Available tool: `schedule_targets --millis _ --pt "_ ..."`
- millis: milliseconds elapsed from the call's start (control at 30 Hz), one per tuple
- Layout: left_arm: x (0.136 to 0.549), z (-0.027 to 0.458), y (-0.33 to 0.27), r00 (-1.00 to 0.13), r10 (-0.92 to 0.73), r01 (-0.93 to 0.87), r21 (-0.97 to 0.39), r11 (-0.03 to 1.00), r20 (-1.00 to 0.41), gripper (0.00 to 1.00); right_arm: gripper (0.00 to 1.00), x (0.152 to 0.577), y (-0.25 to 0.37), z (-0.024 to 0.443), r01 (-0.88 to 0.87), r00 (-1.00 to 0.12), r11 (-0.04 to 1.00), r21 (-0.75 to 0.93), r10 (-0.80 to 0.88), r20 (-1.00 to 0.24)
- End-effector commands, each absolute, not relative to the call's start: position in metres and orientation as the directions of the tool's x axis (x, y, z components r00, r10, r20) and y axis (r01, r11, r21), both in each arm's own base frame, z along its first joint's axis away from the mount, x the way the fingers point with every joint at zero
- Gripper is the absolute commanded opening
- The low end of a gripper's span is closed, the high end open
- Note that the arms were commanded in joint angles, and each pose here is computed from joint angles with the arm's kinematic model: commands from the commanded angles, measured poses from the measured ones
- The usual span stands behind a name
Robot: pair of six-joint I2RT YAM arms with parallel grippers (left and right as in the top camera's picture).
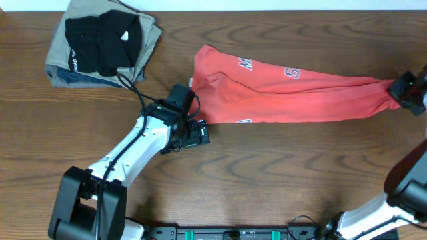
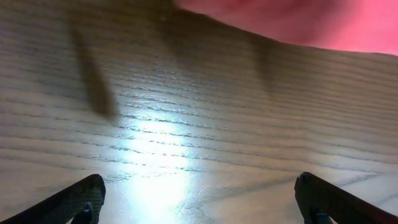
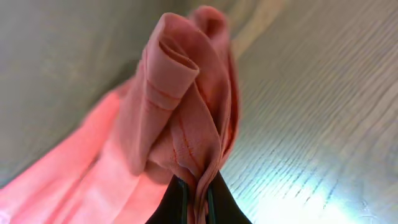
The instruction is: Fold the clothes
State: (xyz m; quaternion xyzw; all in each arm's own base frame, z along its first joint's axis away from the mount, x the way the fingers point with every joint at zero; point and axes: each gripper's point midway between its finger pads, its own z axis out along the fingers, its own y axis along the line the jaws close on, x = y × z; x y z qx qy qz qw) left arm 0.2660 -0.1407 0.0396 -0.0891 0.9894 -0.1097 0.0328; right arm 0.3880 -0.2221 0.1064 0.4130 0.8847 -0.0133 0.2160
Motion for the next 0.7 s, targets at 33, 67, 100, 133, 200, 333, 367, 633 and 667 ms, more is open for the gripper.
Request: schedule_targets --millis 33,67,100,133,200,333,367,633,667 --pt "0.266 0.039 -0.143 -0.984 -0.174 -0.161 -0.231 0.96 -0.037 0.98 0.01 0.396 -0.198 0.118 0.632 -0.648 0.749 0.198 0.652 -0.394" --pt "0.266 0.039 -0.143 -0.984 -0.174 -0.161 -0.23 0.96 -0.036 0.98 0.01 0.396 -0.194 0.117 0.627 -0.656 0.753 0.197 0.648 -0.387" --pt "0.265 0.039 -0.142 -0.984 -0.174 -0.162 -0.229 0.96 -0.033 0.98 0.01 0.397 -0.188 0.116 0.616 -0.67 0.764 0.193 0.636 -0.382" --pt "0.264 0.038 -0.142 -0.984 -0.174 -0.162 -0.228 0.96 -0.031 0.98 0.01 0.4 -0.182 0.116 0.595 -0.689 0.782 0.188 0.616 -0.382" --pt "0.263 0.038 -0.142 -0.984 -0.173 -0.163 -0.225 0.961 -0.027 0.98 0.01 0.404 -0.169 0.115 0.558 -0.72 0.81 0.182 0.581 -0.379" --pt "0.263 0.037 -0.141 -0.984 -0.173 -0.163 -0.225 0.961 -0.027 0.98 0.01 0.416 -0.134 0.115 0.429 -0.797 0.885 0.181 0.465 -0.385" --pt "0.263 0.037 -0.141 -0.984 -0.173 -0.163 -0.225 0.961 -0.027 0.98 0.01 0.418 -0.126 0.115 0.401 -0.812 0.899 0.178 0.438 -0.385" --pt "0.263 0.037 -0.141 -0.984 -0.173 -0.163 -0.225 0.961 -0.028 0.98 0.01 0.428 -0.044 0.116 0.102 -0.905 0.966 0.239 0.19 -0.38" --pt "0.263 0.037 -0.141 -0.984 -0.174 -0.163 -0.225 0.961 -0.027 0.98 0.01 0.429 -0.036 0.117 0.076 -0.908 0.965 0.253 0.172 -0.382"
